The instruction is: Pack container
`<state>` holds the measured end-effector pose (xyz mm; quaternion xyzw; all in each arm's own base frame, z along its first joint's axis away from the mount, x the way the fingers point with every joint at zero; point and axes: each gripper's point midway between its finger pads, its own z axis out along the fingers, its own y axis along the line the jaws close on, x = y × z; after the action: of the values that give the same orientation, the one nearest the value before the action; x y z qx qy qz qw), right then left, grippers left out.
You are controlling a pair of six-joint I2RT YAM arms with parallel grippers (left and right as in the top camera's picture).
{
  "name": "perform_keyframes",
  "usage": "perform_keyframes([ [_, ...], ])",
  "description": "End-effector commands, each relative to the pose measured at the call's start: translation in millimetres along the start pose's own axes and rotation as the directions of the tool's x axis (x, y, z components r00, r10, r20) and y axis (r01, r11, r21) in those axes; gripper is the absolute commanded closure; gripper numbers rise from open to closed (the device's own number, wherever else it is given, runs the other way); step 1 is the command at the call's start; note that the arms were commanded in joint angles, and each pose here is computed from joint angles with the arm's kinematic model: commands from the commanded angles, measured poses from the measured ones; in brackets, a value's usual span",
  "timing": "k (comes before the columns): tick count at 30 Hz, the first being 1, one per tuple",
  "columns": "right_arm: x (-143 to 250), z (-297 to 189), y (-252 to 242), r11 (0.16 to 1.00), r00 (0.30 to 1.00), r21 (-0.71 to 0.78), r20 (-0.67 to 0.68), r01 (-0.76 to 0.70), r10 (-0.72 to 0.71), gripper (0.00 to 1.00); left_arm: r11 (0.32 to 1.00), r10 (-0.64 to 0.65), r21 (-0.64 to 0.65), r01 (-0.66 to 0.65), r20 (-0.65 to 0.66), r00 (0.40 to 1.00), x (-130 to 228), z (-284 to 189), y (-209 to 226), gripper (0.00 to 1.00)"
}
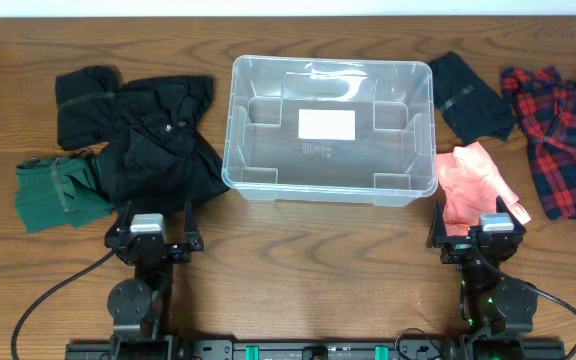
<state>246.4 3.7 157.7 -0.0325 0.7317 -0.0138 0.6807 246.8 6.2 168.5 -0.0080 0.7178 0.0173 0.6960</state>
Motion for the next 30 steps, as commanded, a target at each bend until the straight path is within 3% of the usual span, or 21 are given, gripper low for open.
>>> perform_keyframes([
  [1, 0.5, -0.2, 0.3, 1.0, 1.0, -0.002, 0.001, 0.009, -0.009, 0.01, 1.0, 0.01, -0.008, -0.01, 0.082, 0.997, -18.9, -1.0, 1.6, 0.02],
  [11, 0.4, -0.2, 0.3, 1.0, 1.0, -0.002, 0.001, 0.009, -0.009, 0.01, 0.998, -0.058, 0.033, 0.052, 0.233, 0.971, -72.2, -12.0, -2.5, 0.02],
  [17, 0.4, -0.2, 0.3, 1.0, 1.0, -0.002, 0.001, 0.009, -0.009, 0.0, 0.998, -0.059, 0.047, 0.048, 0.25, 0.966, -116.3, -24.6, -4.0, 0.02],
  [24, 0.4, -0.2, 0.3, 1.0, 1.0, -0.002, 0.001, 0.009, -0.009, 0.01, 0.998, -0.053, 0.041, 0.05, 0.081, 0.995, -154.1, -14.3, -3.8, 0.02],
  [30, 0.4, -0.2, 0.3, 1.0, 1.0, -0.002, 0.001, 0.009, -0.009, 0.01, 0.998, -0.042, 0.04, 0.053, -0.235, 0.971, -170.9, 21.1, -6.7, 0.02],
])
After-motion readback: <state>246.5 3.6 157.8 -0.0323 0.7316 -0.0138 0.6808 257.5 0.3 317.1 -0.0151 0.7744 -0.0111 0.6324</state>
